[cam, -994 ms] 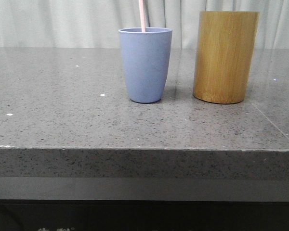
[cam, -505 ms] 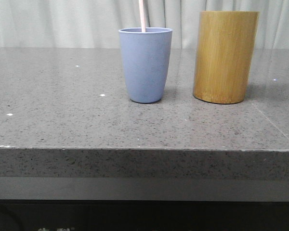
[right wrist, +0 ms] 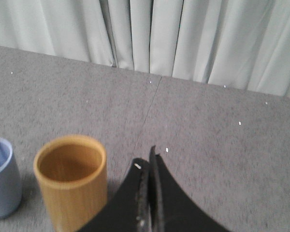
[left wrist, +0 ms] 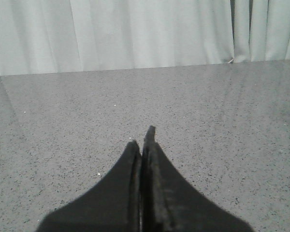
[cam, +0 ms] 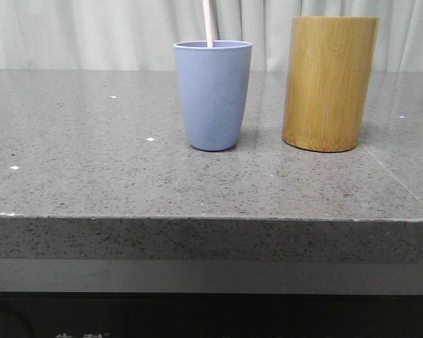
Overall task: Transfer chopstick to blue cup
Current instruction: 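Open the right gripper to release the chopstick and withdraw upward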
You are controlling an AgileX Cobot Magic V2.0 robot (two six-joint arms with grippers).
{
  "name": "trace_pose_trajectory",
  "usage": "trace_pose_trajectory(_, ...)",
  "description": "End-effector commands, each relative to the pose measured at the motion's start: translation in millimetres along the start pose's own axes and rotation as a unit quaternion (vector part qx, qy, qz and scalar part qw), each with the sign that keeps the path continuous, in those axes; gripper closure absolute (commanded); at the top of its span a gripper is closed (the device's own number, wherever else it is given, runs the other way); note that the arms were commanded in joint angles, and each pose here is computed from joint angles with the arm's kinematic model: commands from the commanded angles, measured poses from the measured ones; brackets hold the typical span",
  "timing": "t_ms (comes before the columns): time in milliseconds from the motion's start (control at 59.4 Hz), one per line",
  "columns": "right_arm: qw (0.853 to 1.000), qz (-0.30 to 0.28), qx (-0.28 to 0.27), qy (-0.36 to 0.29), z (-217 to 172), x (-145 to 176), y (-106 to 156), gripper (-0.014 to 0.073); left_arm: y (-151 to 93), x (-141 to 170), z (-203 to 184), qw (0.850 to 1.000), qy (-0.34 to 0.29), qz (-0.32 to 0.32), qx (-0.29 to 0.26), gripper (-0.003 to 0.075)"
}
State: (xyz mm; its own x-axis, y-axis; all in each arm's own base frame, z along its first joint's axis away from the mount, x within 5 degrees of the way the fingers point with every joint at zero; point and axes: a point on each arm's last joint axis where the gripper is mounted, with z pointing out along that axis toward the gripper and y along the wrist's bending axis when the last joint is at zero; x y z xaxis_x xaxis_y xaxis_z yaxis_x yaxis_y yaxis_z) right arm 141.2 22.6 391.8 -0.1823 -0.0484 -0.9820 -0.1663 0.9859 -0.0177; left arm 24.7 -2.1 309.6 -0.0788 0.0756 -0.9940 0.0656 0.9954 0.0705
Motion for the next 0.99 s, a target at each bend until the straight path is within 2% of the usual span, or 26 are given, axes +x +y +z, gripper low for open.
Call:
trace_pose_trajectory(0, 0.998, 0.002, 0.005, -0.062, -20.7, 12.6, -0.4, 0.0677, 1.0, -14.3, -1.4, 0.999, -0.046, -0.002, -0.004, 0.0739)
trace_pose_trajectory(185, 0.995, 0.002, 0.006, -0.095, -58.0, 63.8, 1.4, 0.0677, 1.0, -14.3, -1.4, 0.999, -0.046, -0.002, -0.004, 0.0739)
trace_pose_trajectory(371, 0.990, 0.001, 0.007, -0.143, -84.0, 88.1, 2.4, 0.0677, 1.0, -14.3, -1.4, 0.999, -0.046, -0.002, -0.004, 0.0739)
trace_pose_trajectory(539, 0.986, 0.001, 0.007, -0.166, -93.5, 92.7, 2.7, 0.0677, 1.0, -14.3, -1.4, 0.999, -0.046, -0.002, -0.004, 0.0739)
trace_pose_trajectory(977, 0.986, 0.001, 0.007, -0.165, -93.4, 92.9, 2.7, 0.0677, 1.0, -14.3, -1.4, 0.999, -0.046, -0.002, -0.004, 0.0739)
